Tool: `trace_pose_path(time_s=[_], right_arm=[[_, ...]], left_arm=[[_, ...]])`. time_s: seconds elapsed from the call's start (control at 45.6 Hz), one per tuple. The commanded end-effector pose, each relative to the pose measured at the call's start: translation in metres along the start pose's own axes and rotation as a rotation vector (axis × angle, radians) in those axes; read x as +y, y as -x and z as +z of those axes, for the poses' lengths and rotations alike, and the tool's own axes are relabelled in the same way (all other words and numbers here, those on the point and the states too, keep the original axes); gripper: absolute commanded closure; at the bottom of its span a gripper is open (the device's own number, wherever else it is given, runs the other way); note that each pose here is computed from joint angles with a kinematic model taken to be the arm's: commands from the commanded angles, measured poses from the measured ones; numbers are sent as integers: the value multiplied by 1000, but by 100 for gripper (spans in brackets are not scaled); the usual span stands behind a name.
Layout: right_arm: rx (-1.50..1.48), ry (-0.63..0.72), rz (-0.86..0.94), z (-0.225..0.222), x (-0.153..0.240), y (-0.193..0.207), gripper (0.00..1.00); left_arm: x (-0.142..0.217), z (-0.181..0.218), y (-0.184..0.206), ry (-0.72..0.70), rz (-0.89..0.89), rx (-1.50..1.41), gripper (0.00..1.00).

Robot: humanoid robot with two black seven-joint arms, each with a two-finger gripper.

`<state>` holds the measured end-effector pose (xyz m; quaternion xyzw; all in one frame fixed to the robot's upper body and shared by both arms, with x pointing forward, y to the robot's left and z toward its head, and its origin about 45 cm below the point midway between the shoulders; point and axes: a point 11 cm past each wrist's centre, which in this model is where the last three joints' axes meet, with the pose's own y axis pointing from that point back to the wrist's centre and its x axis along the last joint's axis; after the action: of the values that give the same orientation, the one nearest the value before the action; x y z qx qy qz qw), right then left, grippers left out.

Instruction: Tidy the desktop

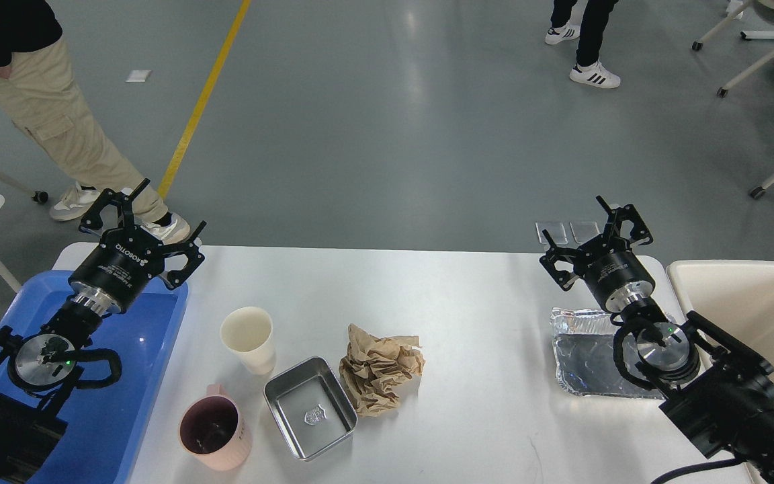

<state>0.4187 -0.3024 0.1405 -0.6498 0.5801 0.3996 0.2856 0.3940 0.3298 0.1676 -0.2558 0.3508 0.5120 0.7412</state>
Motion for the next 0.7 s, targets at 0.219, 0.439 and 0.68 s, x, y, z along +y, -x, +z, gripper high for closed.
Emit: trace_pose_path(time_s=[0.219, 0.439, 0.68], right_arm=[[1, 3, 1, 1, 0, 0, 0], [1, 2, 0, 1, 0, 0, 0], [3, 1, -1, 0, -1, 1, 0]], left_arm=[[1, 0, -1, -37, 4, -7, 3], [0, 3, -1, -31, 8, -6, 3], [-1, 3, -1, -29, 9, -4, 3]])
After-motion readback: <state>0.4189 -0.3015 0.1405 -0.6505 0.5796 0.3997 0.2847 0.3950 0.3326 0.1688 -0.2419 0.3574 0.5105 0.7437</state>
